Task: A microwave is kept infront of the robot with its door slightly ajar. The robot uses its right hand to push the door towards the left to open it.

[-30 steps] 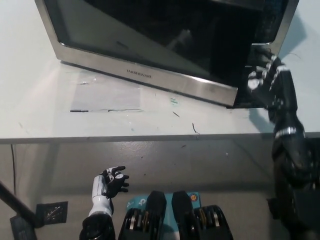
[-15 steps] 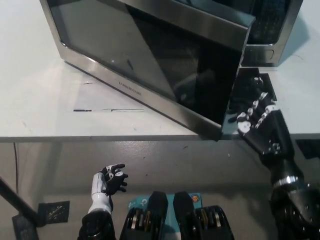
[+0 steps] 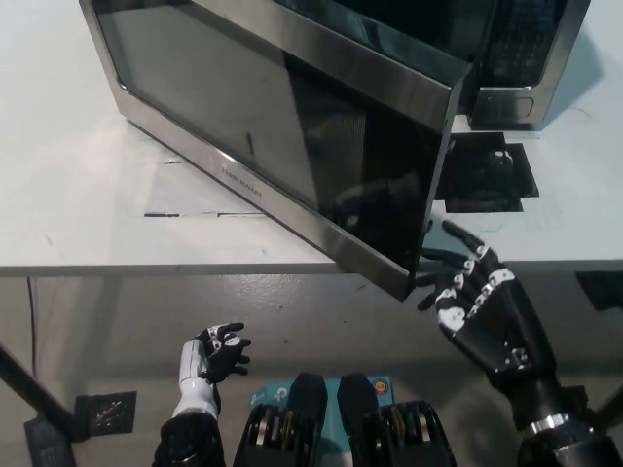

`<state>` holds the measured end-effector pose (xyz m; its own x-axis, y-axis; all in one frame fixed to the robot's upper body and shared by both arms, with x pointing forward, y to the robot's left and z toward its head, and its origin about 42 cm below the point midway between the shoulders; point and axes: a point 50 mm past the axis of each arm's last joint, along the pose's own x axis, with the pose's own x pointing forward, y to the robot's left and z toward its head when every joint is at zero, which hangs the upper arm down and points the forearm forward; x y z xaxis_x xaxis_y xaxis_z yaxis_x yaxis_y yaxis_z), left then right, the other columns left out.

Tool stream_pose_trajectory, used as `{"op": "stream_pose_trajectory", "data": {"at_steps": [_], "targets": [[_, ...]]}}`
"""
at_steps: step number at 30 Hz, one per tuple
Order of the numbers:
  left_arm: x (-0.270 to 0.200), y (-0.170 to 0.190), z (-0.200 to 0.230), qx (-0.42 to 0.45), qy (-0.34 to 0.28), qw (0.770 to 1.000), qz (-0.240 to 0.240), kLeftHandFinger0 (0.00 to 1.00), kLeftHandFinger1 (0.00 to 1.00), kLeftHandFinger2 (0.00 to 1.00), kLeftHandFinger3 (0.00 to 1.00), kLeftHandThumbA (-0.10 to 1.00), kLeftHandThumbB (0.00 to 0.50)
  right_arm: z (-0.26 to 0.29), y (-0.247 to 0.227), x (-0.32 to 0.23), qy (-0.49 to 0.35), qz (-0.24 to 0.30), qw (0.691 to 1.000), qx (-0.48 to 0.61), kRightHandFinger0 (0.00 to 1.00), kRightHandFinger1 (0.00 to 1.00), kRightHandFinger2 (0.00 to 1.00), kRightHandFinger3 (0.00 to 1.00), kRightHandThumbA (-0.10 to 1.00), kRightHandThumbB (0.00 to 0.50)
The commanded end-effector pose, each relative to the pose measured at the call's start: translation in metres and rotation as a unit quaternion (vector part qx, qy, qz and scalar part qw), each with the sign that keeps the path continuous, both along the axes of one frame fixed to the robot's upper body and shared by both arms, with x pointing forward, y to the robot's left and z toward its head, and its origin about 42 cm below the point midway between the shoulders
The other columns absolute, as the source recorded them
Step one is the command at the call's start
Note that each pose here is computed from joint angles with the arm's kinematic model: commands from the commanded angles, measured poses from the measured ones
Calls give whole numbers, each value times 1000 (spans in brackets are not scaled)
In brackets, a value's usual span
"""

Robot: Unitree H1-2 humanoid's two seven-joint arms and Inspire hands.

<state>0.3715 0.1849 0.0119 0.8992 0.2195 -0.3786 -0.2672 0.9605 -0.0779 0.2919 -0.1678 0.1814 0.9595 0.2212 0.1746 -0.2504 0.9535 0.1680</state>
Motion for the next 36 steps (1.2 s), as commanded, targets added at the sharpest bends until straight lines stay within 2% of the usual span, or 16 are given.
{"op": "stream_pose_trajectory", "data": {"at_steps": [1,3,8,10,14,22,24,25,27,31,36], "targets": [[15,-5,18,-2,-30,1000,4,310,289,365,434,26,0,11,14,-13,-31,33,998,33,383,544,718,879,281,133],[15,-6,18,-1,-31,1000,6,293,278,358,430,24,0,8,20,-19,-24,36,999,31,354,492,694,872,318,159],[27,-9,25,8,-37,999,-8,333,314,385,456,39,0,5,29,-27,-15,49,998,38,349,494,691,881,371,181],[27,-9,25,-2,-40,999,-5,337,338,438,461,12,0,1,35,-35,-12,60,997,45,360,512,694,904,350,148],[28,-10,25,-3,-38,999,-3,328,338,446,477,15,0,-2,39,-40,-2,64,997,50,356,498,674,887,367,167],[31,-10,26,1,-41,999,-6,325,335,429,468,45,0,2,34,-48,-7,74,996,55,355,510,686,899,318,142],[31,-10,26,-3,-41,999,-5,321,330,417,473,65,0,3,14,-52,-8,61,997,49,407,562,728,929,320,129],[31,-10,26,-3,-41,999,-5,320,330,416,473,64,0,3,14,-52,-8,61,997,49,412,565,730,930,320,129],[33,-8,27,1,-41,999,-5,311,316,390,459,54,0,11,-15,-49,-30,37,999,26,407,547,733,954,329,109],[33,-9,27,-6,-38,999,3,331,326,402,456,28,0,17,-33,-49,-40,22,999,23,386,508,706,934,305,115],[30,-6,25,-8,-41,999,7,309,322,404,459,11,0,12,-59,-59,-36,-11,999,-3,377,526,708,928,328,126]]}}
